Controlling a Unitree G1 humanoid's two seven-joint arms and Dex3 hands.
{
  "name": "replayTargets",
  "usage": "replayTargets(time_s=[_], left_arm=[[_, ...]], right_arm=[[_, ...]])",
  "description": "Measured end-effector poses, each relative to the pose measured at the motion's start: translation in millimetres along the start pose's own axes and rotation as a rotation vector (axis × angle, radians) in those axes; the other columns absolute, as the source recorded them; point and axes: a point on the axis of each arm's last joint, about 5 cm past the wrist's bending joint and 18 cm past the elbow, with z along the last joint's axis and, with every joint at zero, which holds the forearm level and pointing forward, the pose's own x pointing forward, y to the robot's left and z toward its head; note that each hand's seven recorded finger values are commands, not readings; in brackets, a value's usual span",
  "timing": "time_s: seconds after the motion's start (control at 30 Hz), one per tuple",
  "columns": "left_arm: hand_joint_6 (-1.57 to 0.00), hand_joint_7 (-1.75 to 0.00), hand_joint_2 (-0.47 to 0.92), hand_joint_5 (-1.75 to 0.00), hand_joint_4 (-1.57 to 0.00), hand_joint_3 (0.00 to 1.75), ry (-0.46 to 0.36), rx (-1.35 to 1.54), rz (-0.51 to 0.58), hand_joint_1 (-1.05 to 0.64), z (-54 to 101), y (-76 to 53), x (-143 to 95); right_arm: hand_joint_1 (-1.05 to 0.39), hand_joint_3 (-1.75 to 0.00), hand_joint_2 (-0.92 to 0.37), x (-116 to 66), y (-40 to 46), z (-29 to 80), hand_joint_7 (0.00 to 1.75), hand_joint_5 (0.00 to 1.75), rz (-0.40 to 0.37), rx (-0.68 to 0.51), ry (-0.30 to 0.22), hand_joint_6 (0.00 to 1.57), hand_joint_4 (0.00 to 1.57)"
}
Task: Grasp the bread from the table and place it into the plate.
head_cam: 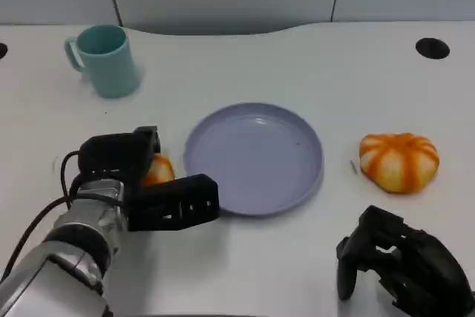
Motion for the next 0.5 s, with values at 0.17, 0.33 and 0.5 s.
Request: replayTargets(time_s=[0.17, 0.33, 0.5], left_arm=[[-1.11, -1.39, 0.01, -1.59, -1.09, 1.32, -0.013, -0.018, 0.012, -1.05, -1.4, 0.7, 0.0], [-1.03, -1.44, 0.06, -1.68, -0.93, 1.27, -0.027, -0.025, 0.023, -1.05, -3.8, 1.4, -0.1], [-1.03, -1.56, 0.19, -1.74, -1.04, 1.29, -0.032, -0.054, 0.031, -1.05, -6.0, 2.1, -0.3]], right_arm=[[-0.67, -0.29, -0.92, -0.5, -0.5, -0.4, 1.33, 1.75, 0.0, 0.059, -0.009, 0.47, 0.6], [-0.68, -0.32, -0.92, 0.1, -1.3, 0.1, 1.34, 1.75, 0.004, 0.053, -0.013, 0.47, 0.6], [-0.69, -0.32, -0.92, 1.6, -2.1, -0.8, 1.36, 1.75, -0.002, 0.052, -0.007, 0.46, 0.59]])
